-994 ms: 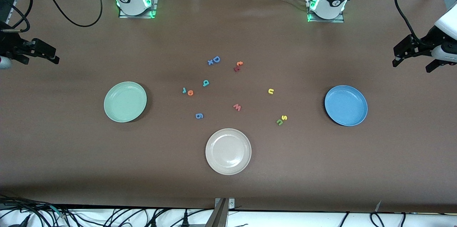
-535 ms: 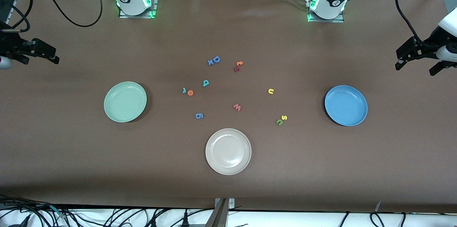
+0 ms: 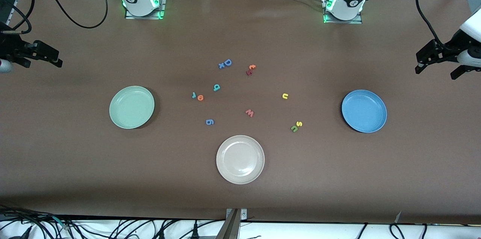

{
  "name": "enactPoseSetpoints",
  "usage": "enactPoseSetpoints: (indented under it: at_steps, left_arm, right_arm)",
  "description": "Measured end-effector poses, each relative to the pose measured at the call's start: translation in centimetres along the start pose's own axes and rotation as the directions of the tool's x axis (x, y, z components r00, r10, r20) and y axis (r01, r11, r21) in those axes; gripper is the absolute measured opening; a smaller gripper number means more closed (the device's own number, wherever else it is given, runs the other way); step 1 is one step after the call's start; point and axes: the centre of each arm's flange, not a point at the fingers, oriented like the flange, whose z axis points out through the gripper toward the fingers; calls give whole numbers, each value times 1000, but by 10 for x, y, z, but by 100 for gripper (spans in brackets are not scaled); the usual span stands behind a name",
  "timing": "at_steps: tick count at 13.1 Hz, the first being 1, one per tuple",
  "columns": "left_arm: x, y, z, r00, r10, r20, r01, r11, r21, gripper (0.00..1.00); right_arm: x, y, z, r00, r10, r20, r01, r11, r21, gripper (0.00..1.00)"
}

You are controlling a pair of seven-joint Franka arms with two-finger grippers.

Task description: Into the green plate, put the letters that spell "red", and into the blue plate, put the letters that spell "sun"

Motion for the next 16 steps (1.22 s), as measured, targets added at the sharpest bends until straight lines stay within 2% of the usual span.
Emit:
enactPoseSetpoints:
  at_steps: [2,4,6,9,12,16]
  left_arm:
    - [-2,7,13,999,13,42,-13,1000,-9,100]
    - [2,38,42,994,64,93,-62,998,-26,96]
    - [7,70,68,985,107,135,-102,994,-42,100]
    - [9,108,116,975,163,152,-155,986,-60,100]
    - [4,135,157,974,106,201,-95,993,-64,100]
    - [4,155,165,976,35,215,-24,998,-53,100]
  right_arm:
    - [0,0,0,1000,0,0,0,1000,0,100]
    - [0,0,0,1000,0,1,0,1000,0,100]
    - [0,0,0,1000,0,2,0,1000,0,100]
    - [0,0,0,1000,0,2,0,1000,0,100]
    - [0,0,0,1000,0,2,0,1000,0,100]
    - [0,0,0,1000,0,2,0,1000,0,100]
